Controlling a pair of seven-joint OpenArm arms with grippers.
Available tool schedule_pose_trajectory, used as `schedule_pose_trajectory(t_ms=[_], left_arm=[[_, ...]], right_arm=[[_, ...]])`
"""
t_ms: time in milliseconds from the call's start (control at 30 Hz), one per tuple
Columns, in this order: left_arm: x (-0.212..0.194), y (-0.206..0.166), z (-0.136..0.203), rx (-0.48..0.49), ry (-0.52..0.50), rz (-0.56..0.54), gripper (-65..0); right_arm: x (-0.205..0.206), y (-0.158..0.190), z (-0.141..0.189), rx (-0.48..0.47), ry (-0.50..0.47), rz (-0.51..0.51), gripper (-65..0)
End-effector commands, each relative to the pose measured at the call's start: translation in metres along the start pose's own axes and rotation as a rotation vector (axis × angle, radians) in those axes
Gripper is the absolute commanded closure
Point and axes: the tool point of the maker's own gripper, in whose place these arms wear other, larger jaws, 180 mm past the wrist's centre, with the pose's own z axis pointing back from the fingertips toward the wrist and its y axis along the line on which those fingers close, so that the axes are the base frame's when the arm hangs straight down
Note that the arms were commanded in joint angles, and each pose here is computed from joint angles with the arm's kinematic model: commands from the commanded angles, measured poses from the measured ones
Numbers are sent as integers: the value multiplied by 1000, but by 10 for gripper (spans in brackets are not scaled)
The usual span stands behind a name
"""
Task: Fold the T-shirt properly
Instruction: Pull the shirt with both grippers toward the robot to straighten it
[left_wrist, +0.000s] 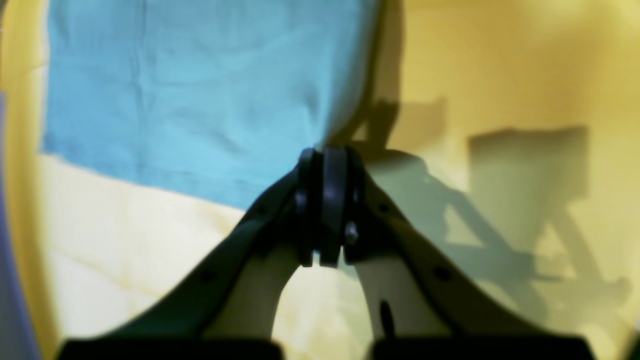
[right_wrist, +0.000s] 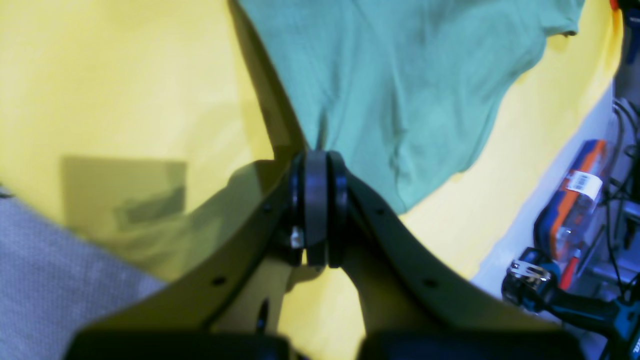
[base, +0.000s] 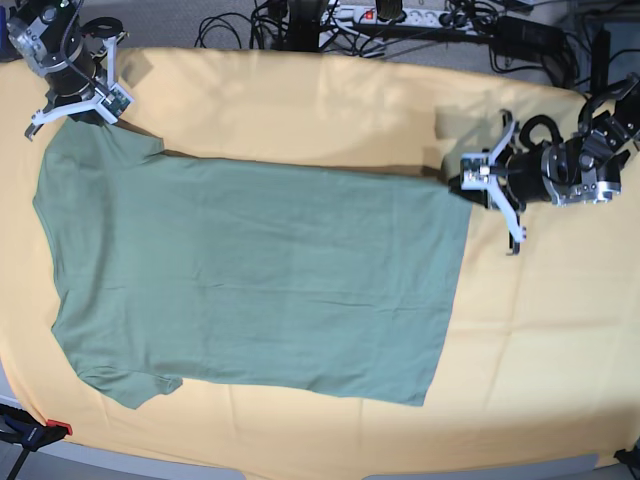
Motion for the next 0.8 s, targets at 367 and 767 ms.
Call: schedule_pose_trajectory(t_ms=[367, 767], left_arm=[[12, -69, 33, -213, 3, -53, 0], [20, -86, 44, -304, -25, -36, 0]], right_arm=[[-30, 29, 26, 91, 147, 46, 0], [-51, 68, 60, 202, 218, 89, 0]])
